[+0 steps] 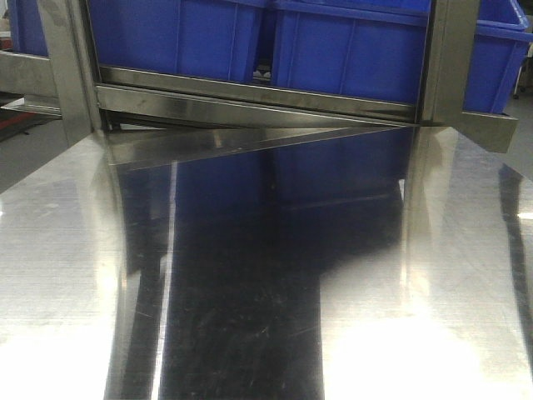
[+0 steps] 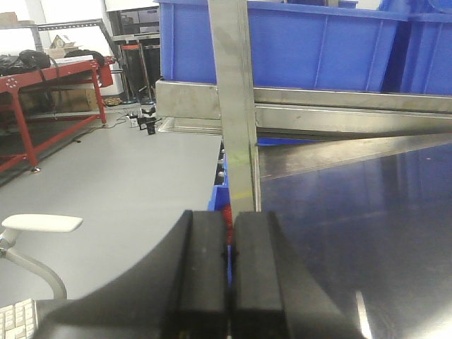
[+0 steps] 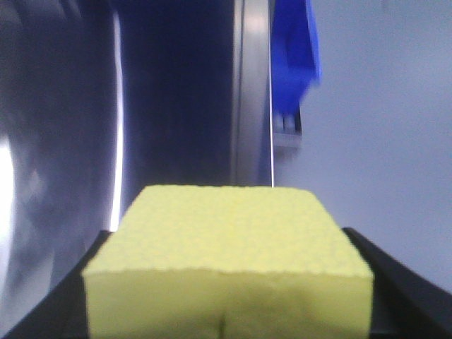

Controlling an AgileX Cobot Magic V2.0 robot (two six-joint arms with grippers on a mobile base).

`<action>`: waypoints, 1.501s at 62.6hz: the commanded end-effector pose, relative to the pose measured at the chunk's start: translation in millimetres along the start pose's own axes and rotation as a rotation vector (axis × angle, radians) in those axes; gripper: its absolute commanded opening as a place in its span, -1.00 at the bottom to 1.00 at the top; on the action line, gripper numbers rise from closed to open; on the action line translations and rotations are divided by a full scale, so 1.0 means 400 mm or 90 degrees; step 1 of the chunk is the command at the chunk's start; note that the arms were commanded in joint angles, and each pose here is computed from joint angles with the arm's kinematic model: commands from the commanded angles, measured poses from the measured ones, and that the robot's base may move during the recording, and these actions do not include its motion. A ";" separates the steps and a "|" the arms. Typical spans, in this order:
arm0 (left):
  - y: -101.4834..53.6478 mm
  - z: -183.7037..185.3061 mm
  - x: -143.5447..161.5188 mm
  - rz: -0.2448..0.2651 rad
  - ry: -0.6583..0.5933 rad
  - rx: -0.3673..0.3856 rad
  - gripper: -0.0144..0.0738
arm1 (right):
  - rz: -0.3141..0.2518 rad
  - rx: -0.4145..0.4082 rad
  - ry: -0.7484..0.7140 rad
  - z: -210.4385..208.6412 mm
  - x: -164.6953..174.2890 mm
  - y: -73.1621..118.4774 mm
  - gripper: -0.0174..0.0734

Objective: Place yellow foam block on left shelf second layer

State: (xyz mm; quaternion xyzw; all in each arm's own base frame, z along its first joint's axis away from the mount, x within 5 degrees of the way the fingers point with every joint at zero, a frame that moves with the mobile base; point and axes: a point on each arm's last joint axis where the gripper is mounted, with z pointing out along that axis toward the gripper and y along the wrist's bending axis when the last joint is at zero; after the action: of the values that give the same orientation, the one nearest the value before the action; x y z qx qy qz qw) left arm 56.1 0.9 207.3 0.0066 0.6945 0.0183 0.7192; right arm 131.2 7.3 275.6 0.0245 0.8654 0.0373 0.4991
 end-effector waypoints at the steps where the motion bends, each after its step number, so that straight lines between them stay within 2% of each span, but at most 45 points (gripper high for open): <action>1: 0.000 -0.002 0.000 -0.006 -0.047 -0.003 -0.39 | -0.005 -0.020 -0.172 -0.043 -0.038 0.003 0.49; 12: 0.000 -0.002 0.000 -0.006 -0.047 -0.003 -0.39 | -0.013 -0.036 -0.303 -0.102 -0.011 0.001 0.49; 20: 0.000 -0.002 0.000 -0.006 -0.047 -0.003 -0.39 | -0.031 -0.035 -0.348 -0.131 0.016 -0.002 0.49; 31: 0.000 -0.002 0.000 -0.006 -0.047 -0.003 -0.39 | -0.031 -0.039 -0.402 -0.168 0.042 -0.006 0.49; 94: 0.000 -0.002 0.000 -0.006 -0.047 -0.003 -0.39 | -0.031 -0.040 -0.409 -0.171 0.048 -0.006 0.49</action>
State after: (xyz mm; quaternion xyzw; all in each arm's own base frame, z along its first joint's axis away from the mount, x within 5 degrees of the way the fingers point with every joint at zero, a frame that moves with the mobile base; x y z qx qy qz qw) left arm 56.1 0.9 207.3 0.0066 0.6945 0.0183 0.7192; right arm 63.4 3.7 275.0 0.0022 0.7046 0.0459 0.7081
